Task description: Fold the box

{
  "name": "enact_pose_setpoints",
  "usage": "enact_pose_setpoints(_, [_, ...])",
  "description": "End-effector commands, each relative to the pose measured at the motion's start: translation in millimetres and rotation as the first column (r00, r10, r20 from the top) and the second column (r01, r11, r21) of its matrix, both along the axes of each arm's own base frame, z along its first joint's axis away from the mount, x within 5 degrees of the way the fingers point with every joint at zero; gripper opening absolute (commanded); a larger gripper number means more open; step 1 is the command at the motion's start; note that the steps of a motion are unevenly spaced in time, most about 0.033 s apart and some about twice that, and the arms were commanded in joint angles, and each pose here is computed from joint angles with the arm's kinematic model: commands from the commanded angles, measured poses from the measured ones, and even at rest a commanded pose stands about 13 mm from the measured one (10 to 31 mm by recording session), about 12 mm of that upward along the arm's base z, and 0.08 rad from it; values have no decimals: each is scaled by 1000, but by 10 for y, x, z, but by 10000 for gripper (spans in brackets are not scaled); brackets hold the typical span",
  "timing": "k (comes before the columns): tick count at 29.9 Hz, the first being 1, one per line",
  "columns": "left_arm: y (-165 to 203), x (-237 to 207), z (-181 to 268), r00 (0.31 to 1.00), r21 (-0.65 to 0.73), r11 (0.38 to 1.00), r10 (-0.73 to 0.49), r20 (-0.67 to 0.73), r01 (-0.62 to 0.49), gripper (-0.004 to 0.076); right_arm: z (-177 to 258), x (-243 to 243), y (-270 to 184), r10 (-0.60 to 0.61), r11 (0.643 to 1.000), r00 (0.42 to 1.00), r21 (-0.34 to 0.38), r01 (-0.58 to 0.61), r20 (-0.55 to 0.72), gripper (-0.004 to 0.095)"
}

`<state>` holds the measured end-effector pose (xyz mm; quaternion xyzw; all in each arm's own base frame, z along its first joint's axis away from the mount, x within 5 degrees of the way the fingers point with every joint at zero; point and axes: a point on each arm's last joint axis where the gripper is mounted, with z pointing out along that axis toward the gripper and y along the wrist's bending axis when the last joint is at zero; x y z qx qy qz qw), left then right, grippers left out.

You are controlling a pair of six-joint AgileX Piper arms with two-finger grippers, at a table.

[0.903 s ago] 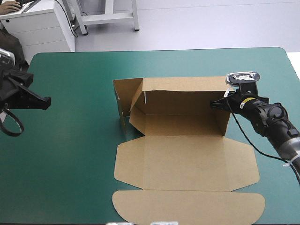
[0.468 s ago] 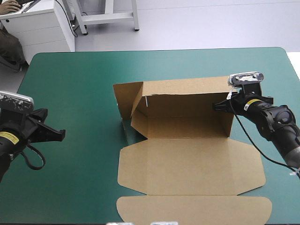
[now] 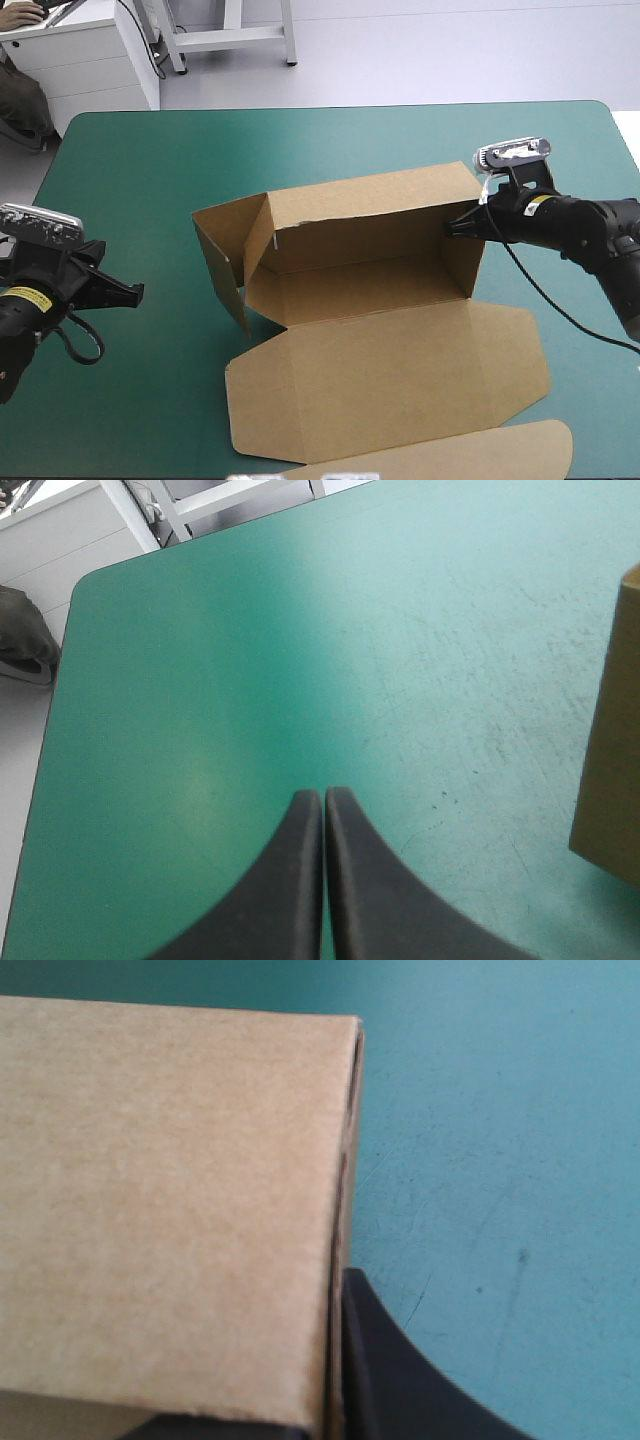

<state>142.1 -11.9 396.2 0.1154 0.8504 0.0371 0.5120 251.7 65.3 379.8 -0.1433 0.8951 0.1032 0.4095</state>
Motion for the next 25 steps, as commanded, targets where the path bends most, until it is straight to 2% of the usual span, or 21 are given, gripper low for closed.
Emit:
enact_pose_setpoints(1, [4,4,154,994,-15,1000,6,105,-4,-8,161,-30,8,13,1000,997,6,-13,-79,-18])
enact_pose_setpoints(9, [8,5,155,994,-8,1000,7,106,-7,-8,-165,241,64,17,997,925,-60,-43,-379,-18])
enact_pose_setpoints(14, [8,5,156,994,-8,1000,7,108,-6,-8,-505,486,114,27,993,871,-87,-80,-491,-18])
enact_pose_setpoints(19, [7,9,166,993,-9,1000,6,119,-5,-8,-688,806,180,24,993,851,-87,-82,-524,-18])
enact_pose_setpoints(25, [7,7,160,994,-9,1000,7,112,-6,-8,-618,1180,252,28,994,892,-78,-71,-450,-7])
